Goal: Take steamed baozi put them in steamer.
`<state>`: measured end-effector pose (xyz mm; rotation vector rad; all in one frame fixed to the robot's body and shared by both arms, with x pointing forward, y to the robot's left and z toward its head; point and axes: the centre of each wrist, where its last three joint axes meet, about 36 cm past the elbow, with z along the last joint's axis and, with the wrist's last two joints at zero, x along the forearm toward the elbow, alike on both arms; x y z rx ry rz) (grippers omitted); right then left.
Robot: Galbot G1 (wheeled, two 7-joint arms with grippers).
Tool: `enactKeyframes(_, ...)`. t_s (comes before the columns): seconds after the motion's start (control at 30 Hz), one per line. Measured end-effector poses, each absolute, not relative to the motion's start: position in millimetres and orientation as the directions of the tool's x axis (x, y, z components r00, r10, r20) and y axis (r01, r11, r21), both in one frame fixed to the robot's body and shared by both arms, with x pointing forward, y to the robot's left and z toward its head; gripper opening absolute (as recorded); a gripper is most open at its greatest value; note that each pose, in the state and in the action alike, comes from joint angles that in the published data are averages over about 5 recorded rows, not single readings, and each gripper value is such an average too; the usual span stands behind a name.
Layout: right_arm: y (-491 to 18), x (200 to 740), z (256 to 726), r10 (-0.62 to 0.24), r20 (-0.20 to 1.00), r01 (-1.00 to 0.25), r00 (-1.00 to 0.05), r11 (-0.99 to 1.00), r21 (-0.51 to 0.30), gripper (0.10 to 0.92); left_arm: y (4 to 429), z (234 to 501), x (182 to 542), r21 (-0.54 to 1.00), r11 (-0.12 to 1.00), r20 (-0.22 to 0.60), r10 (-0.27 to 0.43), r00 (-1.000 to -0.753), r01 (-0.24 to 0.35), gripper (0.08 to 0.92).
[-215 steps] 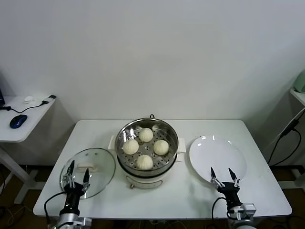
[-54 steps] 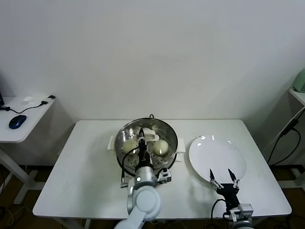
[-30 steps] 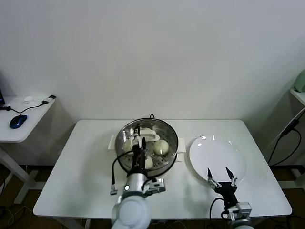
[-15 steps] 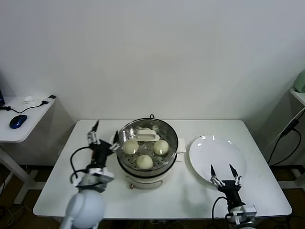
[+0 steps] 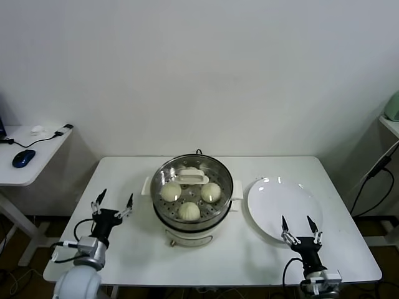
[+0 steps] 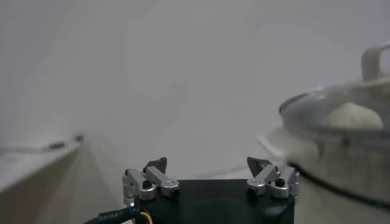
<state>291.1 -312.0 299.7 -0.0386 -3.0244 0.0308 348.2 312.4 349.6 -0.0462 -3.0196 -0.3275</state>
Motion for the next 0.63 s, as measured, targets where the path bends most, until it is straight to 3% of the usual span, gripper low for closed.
enactKeyframes(0.23, -314.4, 290.4, 298.1, 0.027, 0.127, 0.024, -0.991, 0.999, -0.027, 0.823, 320.8, 317.0, 333.1, 0.131, 0.991, 0.119, 0.022, -0.993, 0.038, 0.823)
enactKeyframes(0.63, -315.0, 290.1, 297.4, 0.025, 0.134, 0.022, -0.991, 0.999, -0.029, 0.823, 326.4, 297.6, 322.2, 0.081, 0.996, 0.117, 0.017, -0.993, 0.027, 0.823)
